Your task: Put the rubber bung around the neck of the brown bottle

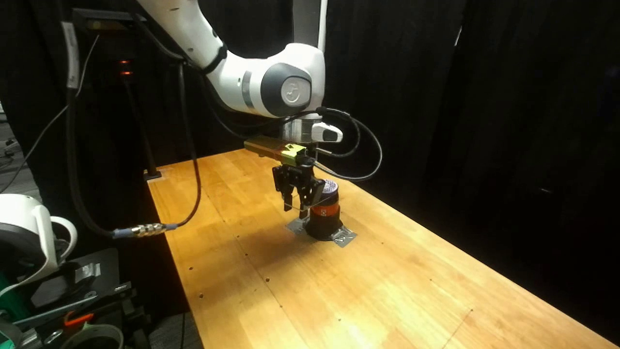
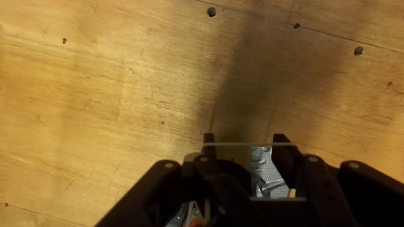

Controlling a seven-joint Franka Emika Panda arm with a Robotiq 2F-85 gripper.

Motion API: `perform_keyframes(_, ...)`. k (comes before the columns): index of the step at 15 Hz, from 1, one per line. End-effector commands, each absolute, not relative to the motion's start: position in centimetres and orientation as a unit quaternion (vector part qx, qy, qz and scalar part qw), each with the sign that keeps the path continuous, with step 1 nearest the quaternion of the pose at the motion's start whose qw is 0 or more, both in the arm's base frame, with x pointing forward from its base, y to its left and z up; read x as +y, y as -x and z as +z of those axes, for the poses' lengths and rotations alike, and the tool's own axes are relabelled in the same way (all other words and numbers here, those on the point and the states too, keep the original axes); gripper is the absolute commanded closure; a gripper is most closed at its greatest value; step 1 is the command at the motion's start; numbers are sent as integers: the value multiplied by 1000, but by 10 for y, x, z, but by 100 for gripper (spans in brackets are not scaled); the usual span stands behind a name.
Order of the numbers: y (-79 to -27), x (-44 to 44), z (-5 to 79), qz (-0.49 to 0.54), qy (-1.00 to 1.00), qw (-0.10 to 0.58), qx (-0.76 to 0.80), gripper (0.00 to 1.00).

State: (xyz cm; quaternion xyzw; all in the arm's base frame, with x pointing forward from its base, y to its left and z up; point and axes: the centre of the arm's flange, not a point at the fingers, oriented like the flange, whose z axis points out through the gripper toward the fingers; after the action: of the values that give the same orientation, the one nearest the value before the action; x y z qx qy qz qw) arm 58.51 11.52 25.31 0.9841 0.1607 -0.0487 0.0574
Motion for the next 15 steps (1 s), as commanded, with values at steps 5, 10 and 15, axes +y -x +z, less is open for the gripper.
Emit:
perform_keyframes(5, -483, 103, 241, 88, -977, 107, 163, 88)
perform_keyframes(10, -454, 93, 228, 195, -960, 96, 177, 81)
perform_keyframes(15, -444, 77, 218, 291, -939, 43, 181, 85)
